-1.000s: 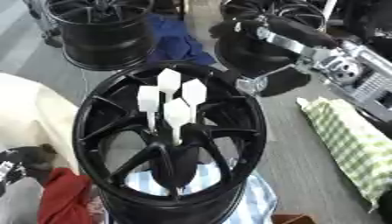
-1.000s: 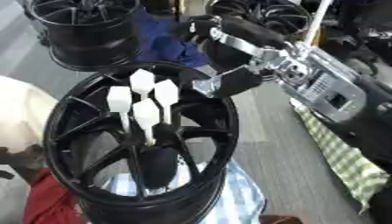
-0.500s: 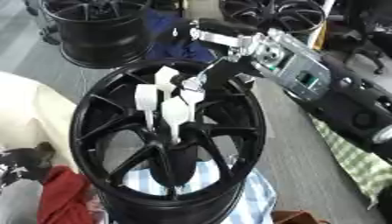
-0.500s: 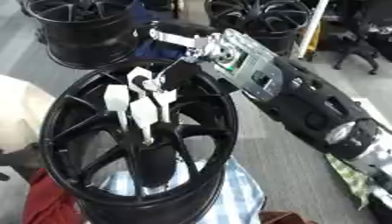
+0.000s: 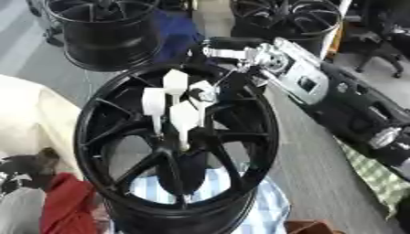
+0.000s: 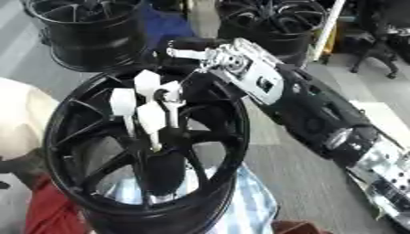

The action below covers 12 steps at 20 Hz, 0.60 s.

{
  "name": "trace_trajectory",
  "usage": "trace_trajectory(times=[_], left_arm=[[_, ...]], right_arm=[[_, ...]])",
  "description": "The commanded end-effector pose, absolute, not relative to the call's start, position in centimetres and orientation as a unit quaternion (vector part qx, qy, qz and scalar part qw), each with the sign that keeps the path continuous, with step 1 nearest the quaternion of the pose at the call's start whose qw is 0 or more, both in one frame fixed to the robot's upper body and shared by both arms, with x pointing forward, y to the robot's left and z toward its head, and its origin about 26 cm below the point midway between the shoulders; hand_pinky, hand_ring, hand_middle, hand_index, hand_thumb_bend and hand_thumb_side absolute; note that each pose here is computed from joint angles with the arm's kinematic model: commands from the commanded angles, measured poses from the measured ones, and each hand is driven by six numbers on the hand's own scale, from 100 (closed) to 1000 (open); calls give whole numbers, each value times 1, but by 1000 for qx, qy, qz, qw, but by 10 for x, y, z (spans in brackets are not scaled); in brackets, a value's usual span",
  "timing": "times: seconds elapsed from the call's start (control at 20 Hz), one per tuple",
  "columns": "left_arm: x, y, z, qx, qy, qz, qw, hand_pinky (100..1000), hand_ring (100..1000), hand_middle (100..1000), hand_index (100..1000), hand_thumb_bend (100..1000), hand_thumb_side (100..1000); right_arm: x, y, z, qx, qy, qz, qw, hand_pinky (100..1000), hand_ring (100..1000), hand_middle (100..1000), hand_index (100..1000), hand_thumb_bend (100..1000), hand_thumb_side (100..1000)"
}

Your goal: Pull the pin out of the wheel hub.

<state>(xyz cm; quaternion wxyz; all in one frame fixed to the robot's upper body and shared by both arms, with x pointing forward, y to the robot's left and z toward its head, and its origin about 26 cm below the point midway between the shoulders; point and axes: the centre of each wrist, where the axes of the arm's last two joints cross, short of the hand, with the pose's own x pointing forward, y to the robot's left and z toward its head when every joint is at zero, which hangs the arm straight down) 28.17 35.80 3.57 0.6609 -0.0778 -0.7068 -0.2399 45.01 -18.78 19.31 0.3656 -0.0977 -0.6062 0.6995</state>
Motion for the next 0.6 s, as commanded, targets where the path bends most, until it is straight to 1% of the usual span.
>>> trace_trajectory(times=[0.05, 0.25, 0.6], left_arm=[[283, 361, 43, -72, -712, -246, 654, 659, 789, 697, 801, 100, 715], [282, 361, 43, -71, -712, -245, 655, 659, 789, 697, 802, 100, 716], [282, 361, 42, -71, -711, -245, 655, 659, 790, 697, 802, 100, 716]], right_arm=[[462, -207, 208, -111, -598, 701, 372, 804, 875, 863, 943, 229, 313], [465, -217, 209, -99, -577, 713, 385, 804, 874, 859, 941, 228, 323], [465, -213, 218, -65, -551, 735, 389, 801, 866, 851, 937, 228, 332]])
